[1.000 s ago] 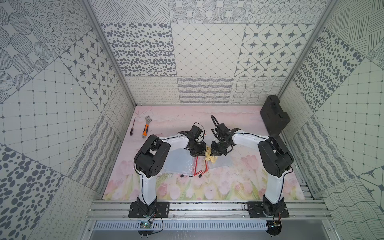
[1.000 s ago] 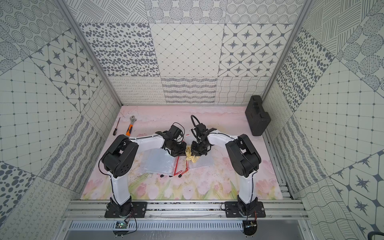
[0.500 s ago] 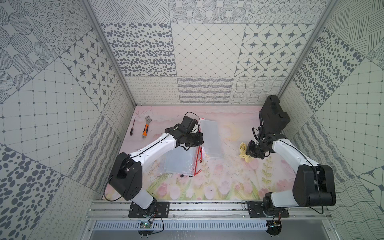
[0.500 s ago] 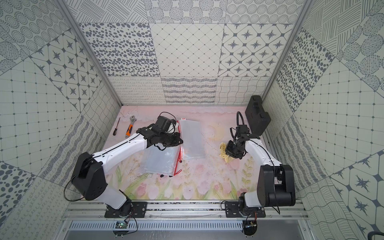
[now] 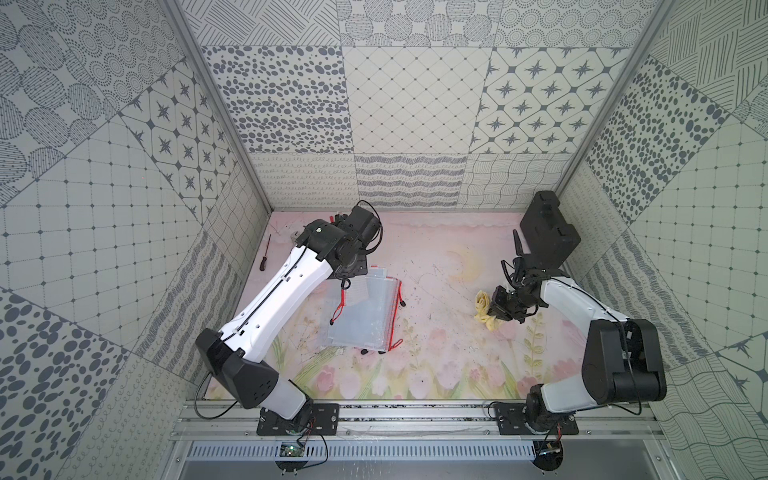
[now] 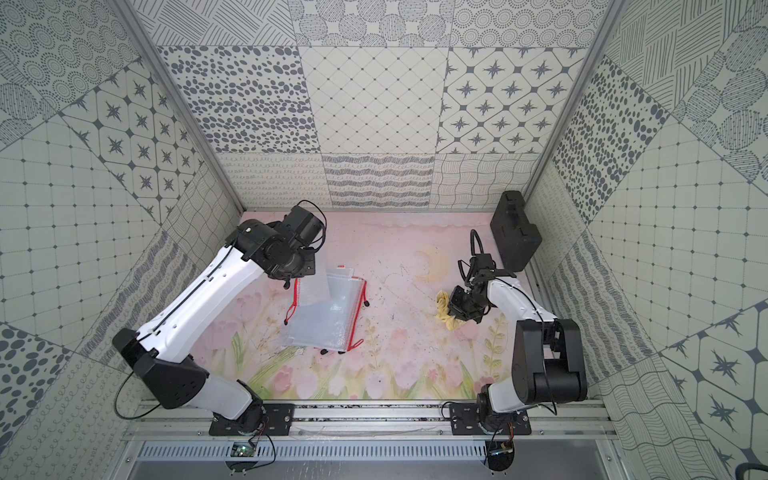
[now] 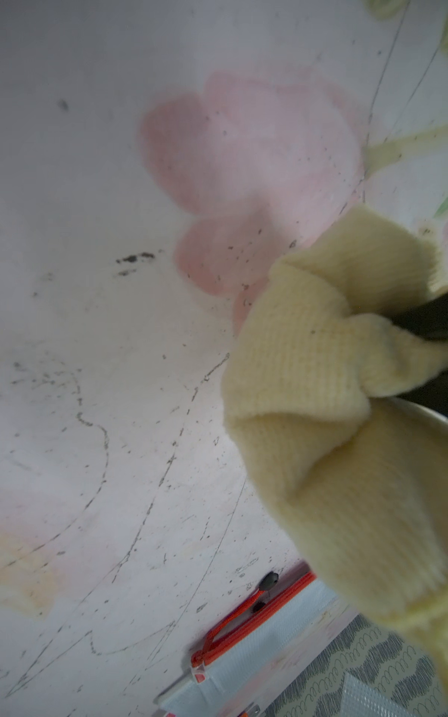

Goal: Wipe the document bag
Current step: Adjust the document bag at the center of the board.

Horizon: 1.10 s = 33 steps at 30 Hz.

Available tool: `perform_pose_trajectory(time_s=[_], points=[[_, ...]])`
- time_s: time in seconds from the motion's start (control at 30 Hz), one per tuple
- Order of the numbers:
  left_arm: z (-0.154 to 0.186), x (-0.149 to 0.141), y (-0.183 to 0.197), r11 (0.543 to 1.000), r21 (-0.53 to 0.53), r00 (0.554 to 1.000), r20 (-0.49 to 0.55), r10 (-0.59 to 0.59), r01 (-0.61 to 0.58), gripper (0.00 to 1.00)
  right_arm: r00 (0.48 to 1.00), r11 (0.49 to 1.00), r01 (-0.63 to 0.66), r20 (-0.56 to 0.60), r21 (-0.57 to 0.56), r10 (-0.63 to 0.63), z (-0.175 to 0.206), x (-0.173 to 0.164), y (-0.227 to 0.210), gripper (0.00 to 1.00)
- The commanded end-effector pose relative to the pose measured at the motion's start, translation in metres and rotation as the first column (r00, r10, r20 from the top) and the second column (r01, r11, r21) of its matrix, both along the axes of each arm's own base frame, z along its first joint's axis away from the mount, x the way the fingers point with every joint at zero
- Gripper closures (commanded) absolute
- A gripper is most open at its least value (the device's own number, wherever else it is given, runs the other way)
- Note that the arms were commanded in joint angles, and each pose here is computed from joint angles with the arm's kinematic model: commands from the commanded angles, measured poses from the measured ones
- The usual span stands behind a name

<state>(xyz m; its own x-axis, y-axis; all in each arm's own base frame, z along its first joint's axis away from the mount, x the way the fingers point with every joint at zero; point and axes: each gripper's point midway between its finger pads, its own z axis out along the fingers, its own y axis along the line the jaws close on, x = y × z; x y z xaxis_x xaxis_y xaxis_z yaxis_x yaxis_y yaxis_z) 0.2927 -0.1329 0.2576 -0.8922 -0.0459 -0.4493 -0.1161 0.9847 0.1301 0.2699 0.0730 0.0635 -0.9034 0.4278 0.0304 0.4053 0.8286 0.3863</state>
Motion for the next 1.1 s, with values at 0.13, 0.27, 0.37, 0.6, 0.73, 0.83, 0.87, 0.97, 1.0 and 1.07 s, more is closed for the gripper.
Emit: perform_pose_trajectory(time_s=[0.13, 0.27, 0.37, 0.6, 0.73, 0.83, 0.87, 0.97, 1.0, 1.07], points=[[-0.061, -0.020, -0.083, 0.847, 0.335, 0.876, -0.401, -0.269, 0.413, 1.00, 0.999, 0.999, -0.023, 0.043, -0.038, 0.025, 0.014, -0.013, -0.006, 1.00], [-0.096, -0.034, -0.182, 0.816, 0.106, 0.763, -0.439, -0.474, 0.568, 1.00, 0.999, 0.999, -0.017, 0.039, -0.048, 0.019, 0.013, -0.028, -0.008, 1.00], [-0.129, -0.049, -0.238, 0.802, -0.135, 0.686, -0.449, -0.573, 0.582, 0.96, 0.999, 0.998, -0.016, 0.035, -0.060, 0.018, 0.013, -0.037, -0.011, 1.00], [-0.146, -0.062, -0.310, 0.697, -0.496, 0.615, -0.351, -0.706, 0.518, 0.46, 0.999, 0.999, -0.024, 0.039, -0.041, 0.026, 0.019, -0.043, -0.008, 1.00], [-0.105, -0.025, -0.305, 0.620, -0.627, 0.695, -0.169, -0.699, 0.471, 0.14, 0.996, 0.995, -0.075, 0.040, -0.059, 0.077, 0.031, -0.037, 0.006, 1.00], [-0.082, 0.019, -0.257, 0.600, -0.688, 0.784, -0.074, -0.617, 0.408, 0.08, 0.987, 0.989, -0.133, 0.088, -0.057, 0.138, 0.042, -0.023, 0.034, 1.00], [-0.078, 0.031, -0.237, 0.599, -0.702, 0.808, -0.057, -0.586, 0.384, 0.07, 0.983, 0.988, -0.154, 0.097, -0.036, 0.156, 0.044, -0.019, 0.045, 1.00], [-0.079, 0.056, -0.175, 0.564, -0.777, 0.878, -0.031, -0.478, 0.280, 0.07, 0.971, 0.976, -0.215, 0.100, -0.014, 0.215, 0.039, -0.007, 0.076, 1.00], [-0.085, 0.061, -0.155, 0.555, -0.796, 0.897, -0.035, -0.440, 0.241, 0.08, 0.968, 0.972, -0.234, 0.086, -0.017, 0.235, 0.035, -0.005, 0.083, 1.00], [-0.101, 0.065, -0.119, 0.548, -0.817, 0.926, -0.047, -0.373, 0.179, 0.10, 0.961, 0.963, -0.269, 0.063, -0.019, 0.270, 0.026, -0.001, 0.097, 1.00]])
